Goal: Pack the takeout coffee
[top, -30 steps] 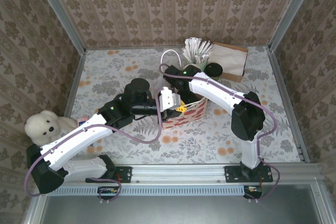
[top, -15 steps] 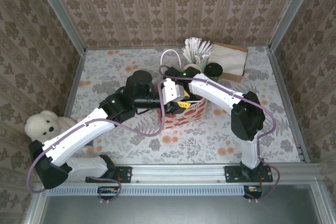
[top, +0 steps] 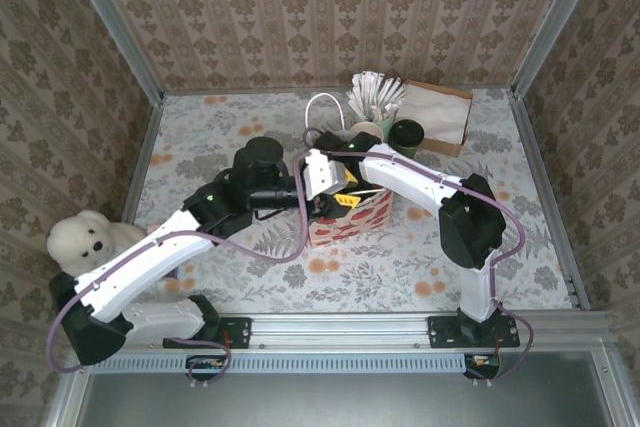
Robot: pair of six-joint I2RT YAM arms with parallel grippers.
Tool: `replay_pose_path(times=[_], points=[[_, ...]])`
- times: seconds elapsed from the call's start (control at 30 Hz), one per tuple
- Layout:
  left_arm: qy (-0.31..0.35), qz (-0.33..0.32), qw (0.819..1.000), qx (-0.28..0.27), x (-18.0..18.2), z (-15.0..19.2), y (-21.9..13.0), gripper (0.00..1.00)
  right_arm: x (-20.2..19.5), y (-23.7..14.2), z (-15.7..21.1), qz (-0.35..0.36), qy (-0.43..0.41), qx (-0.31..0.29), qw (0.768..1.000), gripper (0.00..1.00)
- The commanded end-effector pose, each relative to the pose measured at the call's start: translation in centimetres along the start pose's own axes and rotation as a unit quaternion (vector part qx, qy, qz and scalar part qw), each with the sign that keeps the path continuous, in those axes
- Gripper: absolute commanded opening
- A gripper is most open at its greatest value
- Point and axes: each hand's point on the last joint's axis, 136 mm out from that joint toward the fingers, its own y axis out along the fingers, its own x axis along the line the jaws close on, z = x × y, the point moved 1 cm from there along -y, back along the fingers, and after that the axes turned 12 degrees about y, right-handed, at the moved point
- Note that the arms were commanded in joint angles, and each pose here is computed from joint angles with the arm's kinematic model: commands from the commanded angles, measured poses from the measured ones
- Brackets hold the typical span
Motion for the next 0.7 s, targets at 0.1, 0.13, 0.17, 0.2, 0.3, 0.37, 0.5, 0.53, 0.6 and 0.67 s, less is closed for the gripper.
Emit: replay_pose_path(times=[0.1, 0.13, 0.17, 0.2, 0.3, 0.37, 0.5, 0.53, 0.6, 0.67], points=[[-0.026, -0.077, 0.997, 0.004, 1.4, -0.3, -4.0, 0.69, 0.4, -1.3, -0.7, -0.013, -0.015, -0.037, 0.999, 0.44], [-0.039, -0.098, 0.994, 0.009, 1.9, 0.0, -4.7, 0.73, 0.5, -1.3, -0.7, -0.013, -0.016, -0.038, 0.999, 0.44], [-0.062, -0.134, 0.989, 0.018, 2.9, 0.6, -5.5, 0.8, 0.5, -1.3, -0.7, -0.013, -0.014, -0.038, 0.999, 0.44], [-0.089, -0.17, 0.981, 0.029, 3.9, 1.5, -6.3, 0.85, 0.4, -1.2, -0.7, -0.011, -0.014, -0.039, 0.999, 0.44], [-0.179, -0.251, 0.949, 0.057, 5.9, 4.7, -8.5, 0.91, 0.3, -1.0, -0.6, -0.008, -0.013, -0.039, 0.999, 0.44], [-0.249, -0.294, 0.919, 0.078, 6.9, 6.8, -9.9, 0.91, -0.1, -0.9, -0.3, -0.001, -0.009, -0.037, 0.999, 0.44], [-0.384, -0.345, 0.847, 0.128, 7.6, 10.1, -11.6, 0.88, -0.3, -0.8, -0.1, -0.003, -0.007, -0.043, 0.999, 0.43], [-0.405, -0.344, 0.835, 0.141, 7.4, 10.7, -11.6, 0.84, -0.3, -0.7, 0.0, -0.005, -0.007, -0.047, 0.999, 0.43], [-0.432, -0.329, 0.824, 0.162, 6.9, 11.3, -11.2, 0.82, -0.3, -0.2, -0.1, -0.01, -0.005, -0.055, 0.998, 0.43], [-0.45, -0.309, 0.821, 0.17, 6.7, 11.1, -10.5, 0.81, -0.2, 0.0, -0.3, -0.01, -0.005, -0.06, 0.998, 0.43]])
